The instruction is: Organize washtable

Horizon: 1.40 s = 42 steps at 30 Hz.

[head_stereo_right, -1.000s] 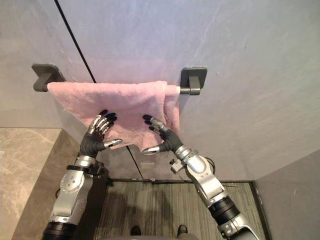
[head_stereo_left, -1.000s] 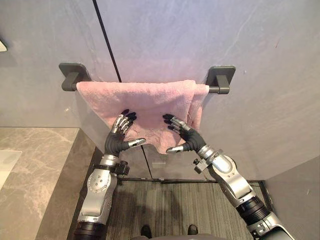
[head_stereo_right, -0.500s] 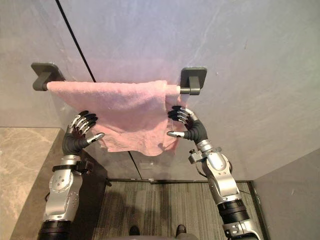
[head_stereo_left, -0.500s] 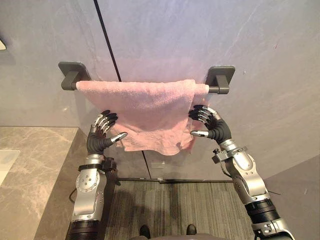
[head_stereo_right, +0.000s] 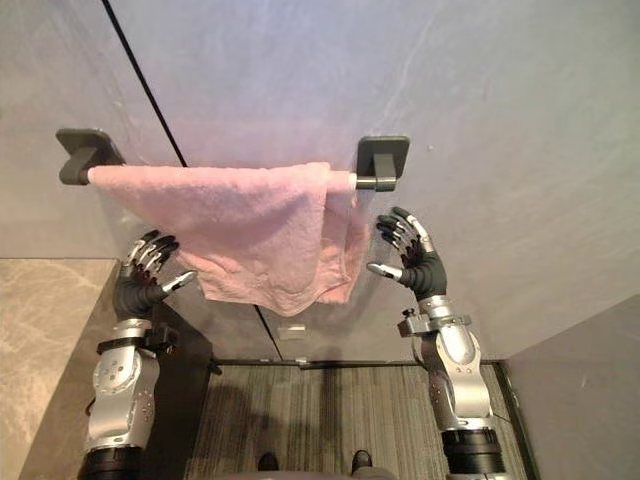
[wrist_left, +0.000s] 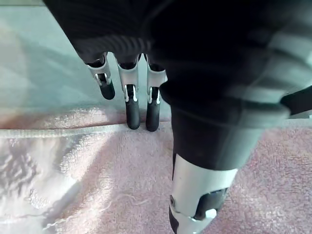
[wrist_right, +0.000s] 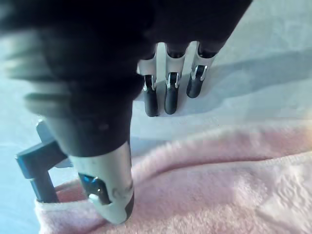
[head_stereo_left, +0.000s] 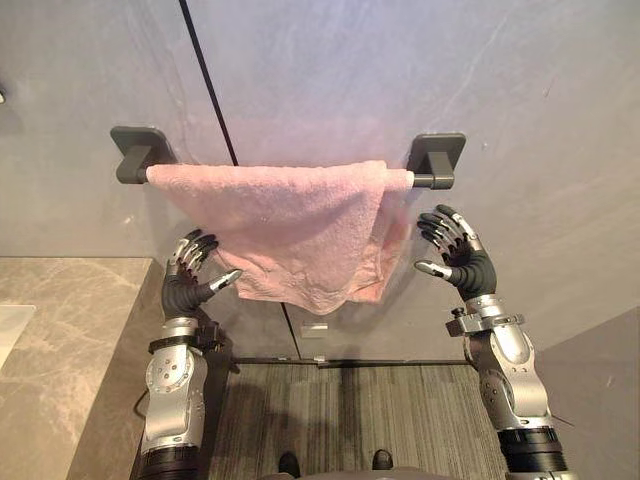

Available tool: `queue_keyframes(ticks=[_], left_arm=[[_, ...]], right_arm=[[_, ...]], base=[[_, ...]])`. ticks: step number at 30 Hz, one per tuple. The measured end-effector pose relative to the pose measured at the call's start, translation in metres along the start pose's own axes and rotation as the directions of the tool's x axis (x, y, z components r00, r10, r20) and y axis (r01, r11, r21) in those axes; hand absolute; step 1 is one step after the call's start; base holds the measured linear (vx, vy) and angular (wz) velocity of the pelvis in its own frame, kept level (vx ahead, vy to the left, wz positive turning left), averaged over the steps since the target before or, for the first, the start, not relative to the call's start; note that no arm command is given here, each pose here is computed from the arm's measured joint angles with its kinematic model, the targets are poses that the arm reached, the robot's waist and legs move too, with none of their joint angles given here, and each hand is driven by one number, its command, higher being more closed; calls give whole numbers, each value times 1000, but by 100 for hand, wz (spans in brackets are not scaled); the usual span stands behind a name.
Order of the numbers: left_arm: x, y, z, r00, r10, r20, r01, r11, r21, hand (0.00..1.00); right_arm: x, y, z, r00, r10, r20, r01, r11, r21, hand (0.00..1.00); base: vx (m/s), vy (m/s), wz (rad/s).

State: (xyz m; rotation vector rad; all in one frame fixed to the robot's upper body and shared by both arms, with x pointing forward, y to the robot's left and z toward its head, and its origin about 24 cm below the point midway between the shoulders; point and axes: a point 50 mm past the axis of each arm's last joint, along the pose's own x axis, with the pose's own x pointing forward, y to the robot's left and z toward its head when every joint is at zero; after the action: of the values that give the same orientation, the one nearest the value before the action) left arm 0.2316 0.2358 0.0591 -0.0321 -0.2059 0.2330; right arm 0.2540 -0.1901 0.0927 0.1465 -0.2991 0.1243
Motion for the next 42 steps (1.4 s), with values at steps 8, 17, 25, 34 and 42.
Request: queue_keyframes(ticks=[8, 17, 25, 34, 42], left_arm=[[-21, 8, 1, 1000, 28, -9, -29, 999, -18, 0], [-48, 24, -10, 995, 67, -80, -71, 996, -50, 0], [-75, 36, -54, 946, 94, -310, -107, 994, -24, 0], [-117, 40, -98, 827, 100, -553, -77, 995, 65, 0], [-155, 40, -130, 673, 93, -734, 2, 992, 127, 0]], right_arm=[[-24, -26, -4, 992, -118, -46, 115, 991, -62, 0], [-63, -63, -20, 941, -294, -168, 255, 941, -221, 0], [-107, -77, -59, 841, -378, -388, 273, 914, -299, 0], [-167, -66, -106, 662, -363, -656, 178, 926, -333, 0], [-204, -65, -127, 505, -380, -775, 130, 921, -366, 0]], base=[[0, 0, 0], [0, 0, 1], [-4, -1, 3], [-46, -8, -1], [-23, -3, -1]])
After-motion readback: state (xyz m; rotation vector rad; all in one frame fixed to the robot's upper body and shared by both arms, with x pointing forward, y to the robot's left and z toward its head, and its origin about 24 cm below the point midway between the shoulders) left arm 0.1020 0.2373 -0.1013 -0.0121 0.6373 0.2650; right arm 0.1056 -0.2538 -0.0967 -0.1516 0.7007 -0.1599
